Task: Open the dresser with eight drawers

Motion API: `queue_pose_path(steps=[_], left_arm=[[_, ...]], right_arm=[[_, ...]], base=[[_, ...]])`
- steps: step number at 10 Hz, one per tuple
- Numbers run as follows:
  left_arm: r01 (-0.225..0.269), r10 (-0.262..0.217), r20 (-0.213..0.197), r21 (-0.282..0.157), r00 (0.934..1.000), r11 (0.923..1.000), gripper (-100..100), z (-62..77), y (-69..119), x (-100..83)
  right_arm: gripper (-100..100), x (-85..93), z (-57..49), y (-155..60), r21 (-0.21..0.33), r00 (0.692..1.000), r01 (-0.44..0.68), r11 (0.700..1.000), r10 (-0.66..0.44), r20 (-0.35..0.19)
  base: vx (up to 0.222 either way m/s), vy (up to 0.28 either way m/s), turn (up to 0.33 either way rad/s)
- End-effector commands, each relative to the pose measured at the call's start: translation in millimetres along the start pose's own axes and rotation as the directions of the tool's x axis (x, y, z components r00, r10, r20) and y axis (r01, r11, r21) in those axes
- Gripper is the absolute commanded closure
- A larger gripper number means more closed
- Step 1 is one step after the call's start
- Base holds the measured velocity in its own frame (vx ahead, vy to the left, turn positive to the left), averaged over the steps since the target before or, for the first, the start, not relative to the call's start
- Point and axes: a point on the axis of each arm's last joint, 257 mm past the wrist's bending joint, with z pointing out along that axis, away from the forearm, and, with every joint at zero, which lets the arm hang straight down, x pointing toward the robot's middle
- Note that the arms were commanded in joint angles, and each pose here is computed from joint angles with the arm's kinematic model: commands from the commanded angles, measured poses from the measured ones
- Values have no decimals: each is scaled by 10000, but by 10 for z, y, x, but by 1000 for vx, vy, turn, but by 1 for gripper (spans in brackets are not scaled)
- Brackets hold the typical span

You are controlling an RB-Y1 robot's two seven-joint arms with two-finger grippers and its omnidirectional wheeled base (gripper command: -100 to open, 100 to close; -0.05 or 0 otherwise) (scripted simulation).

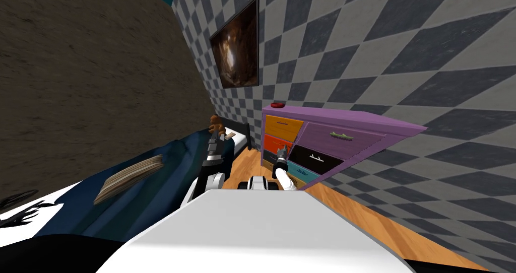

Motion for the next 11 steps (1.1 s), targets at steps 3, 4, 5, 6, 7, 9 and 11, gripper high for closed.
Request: queue_pose_path(steps=[3, 4, 5, 6, 7, 9, 11], left_arm=[[0, 0, 0, 0, 10000, 10000, 0, 0, 0, 0], [0, 0, 0, 0, 10000, 10000, 0, 0, 0, 0], [-1, 1, -1, 1, 10000, 10000, 0, 0, 0, 0], [-2, 2, -1, 0, 10000, 10000, 0, 0, 0, 0], [-1, 1, -1, 0, 10000, 10000, 0, 0, 0, 0], [-2, 2, -1, 2, 10000, 10000, 0, 1, 0, 0], [-5, 5, -3, 2, 10000, 10000, 0, 1, 0, -1]], right_arm=[[-100, 311, 209, -179, -353, 9981, -95, 9993, 116, 612], [-100, 322, 214, -188, -344, 9980, -52, 9994, 74, 624], [-100, 387, 258, -238, -428, 9972, -49, 9991, 80, 746], [-100, 451, 302, -290, -517, 9962, -42, 9987, 87, 865], [-100, 512, 344, -344, -610, 9951, -34, 9981, 93, 979], [100, 387, 258, -238, -428, 9972, -49, 9991, 80, 746], [100, 269, 176, -153, -253, 9987, -19, 9997, 32, 515]], base=[[56, 171, -149], [47, 105, -47], [31, 86, -99], [30, 104, -144], [33, 116, -149], [-5, -5, 79], [-53, -190, 190]])
